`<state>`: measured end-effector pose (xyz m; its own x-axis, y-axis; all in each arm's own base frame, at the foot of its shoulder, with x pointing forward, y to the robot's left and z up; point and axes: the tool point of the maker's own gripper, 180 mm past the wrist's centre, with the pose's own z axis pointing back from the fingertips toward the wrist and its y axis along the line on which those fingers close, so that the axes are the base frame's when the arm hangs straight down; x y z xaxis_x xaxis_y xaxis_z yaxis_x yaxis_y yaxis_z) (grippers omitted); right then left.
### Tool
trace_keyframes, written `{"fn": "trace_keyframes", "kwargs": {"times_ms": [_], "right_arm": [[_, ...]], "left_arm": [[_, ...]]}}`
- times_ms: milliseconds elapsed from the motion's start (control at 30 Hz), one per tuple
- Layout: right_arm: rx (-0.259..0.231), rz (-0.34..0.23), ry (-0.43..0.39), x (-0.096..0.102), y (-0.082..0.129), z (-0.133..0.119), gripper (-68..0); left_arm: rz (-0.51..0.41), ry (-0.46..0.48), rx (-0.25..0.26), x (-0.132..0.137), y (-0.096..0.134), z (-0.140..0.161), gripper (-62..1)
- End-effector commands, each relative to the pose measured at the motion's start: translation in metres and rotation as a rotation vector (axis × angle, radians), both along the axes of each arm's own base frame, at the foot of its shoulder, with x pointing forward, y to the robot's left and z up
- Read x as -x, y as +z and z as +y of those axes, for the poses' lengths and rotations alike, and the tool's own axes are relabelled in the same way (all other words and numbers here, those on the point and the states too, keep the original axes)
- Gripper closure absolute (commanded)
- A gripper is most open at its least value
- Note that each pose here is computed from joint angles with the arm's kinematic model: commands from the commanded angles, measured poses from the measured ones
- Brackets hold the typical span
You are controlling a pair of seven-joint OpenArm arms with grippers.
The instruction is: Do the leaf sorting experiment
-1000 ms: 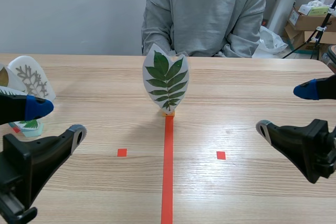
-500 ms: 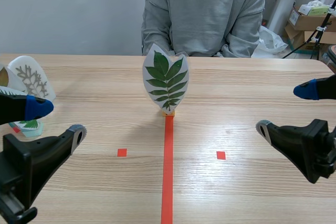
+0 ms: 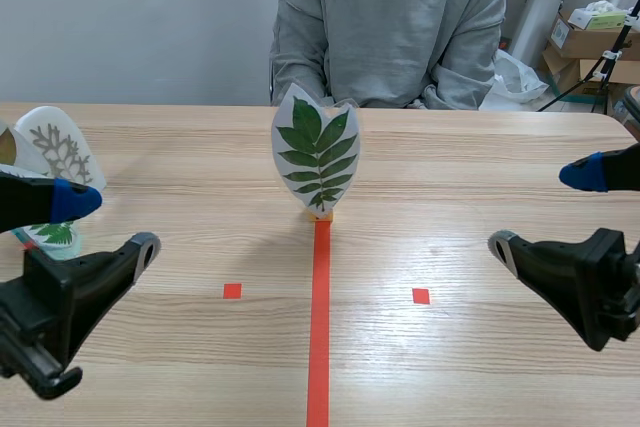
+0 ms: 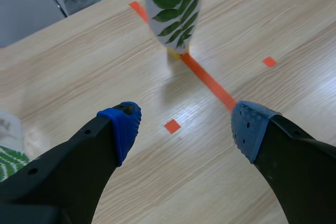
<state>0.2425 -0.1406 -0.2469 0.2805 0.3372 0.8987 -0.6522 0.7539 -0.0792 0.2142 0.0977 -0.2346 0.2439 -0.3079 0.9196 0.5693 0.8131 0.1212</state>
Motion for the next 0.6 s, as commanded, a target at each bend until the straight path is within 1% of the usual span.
{"fn": "trace_keyframes", "kwargs": {"times_ms": [0,67,200,233,333,367,400,467,567], "right_arm": [[-0.006,-0.025,0.001,-0.005,0.007,0.000,-63.4],[-0.006,-0.025,0.001,-0.005,0.007,0.000,-63.4],[-0.006,-0.025,0.001,-0.005,0.007,0.000,-63.4],[-0.006,-0.025,0.001,-0.005,0.007,0.000,-63.4],[-0.006,-0.025,0.001,-0.005,0.007,0.000,-63.4],[-0.006,-0.025,0.001,-0.005,0.007,0.000,-63.4],[-0.006,-0.025,0.001,-0.005,0.007,0.000,-63.4],[-0.007,-0.025,0.001,-0.005,0.007,0.000,-63.4],[-0.007,-0.025,0.001,-0.005,0.007,0.000,-63.4]], "left_arm": [[-0.013,-0.015,0.005,-0.009,-0.003,0.002,-39.3],[-0.005,-0.022,-0.003,-0.018,-0.013,0.005,-39.2],[-0.009,-0.047,0.001,-0.038,-0.027,0.004,-39.3],[-0.013,-0.050,-0.001,-0.045,-0.029,0.003,-40.5],[-0.021,-0.063,0.013,-0.063,-0.034,-0.002,-48.8],[-0.026,-0.068,0.020,-0.069,-0.036,-0.004,-49.5],[-0.029,-0.073,0.023,-0.075,-0.038,-0.006,-49.5],[-0.029,-0.085,0.012,-0.088,-0.044,-0.011,-49.5],[-0.027,-0.095,0.032,-0.108,-0.053,-0.019,-49.5]]}}
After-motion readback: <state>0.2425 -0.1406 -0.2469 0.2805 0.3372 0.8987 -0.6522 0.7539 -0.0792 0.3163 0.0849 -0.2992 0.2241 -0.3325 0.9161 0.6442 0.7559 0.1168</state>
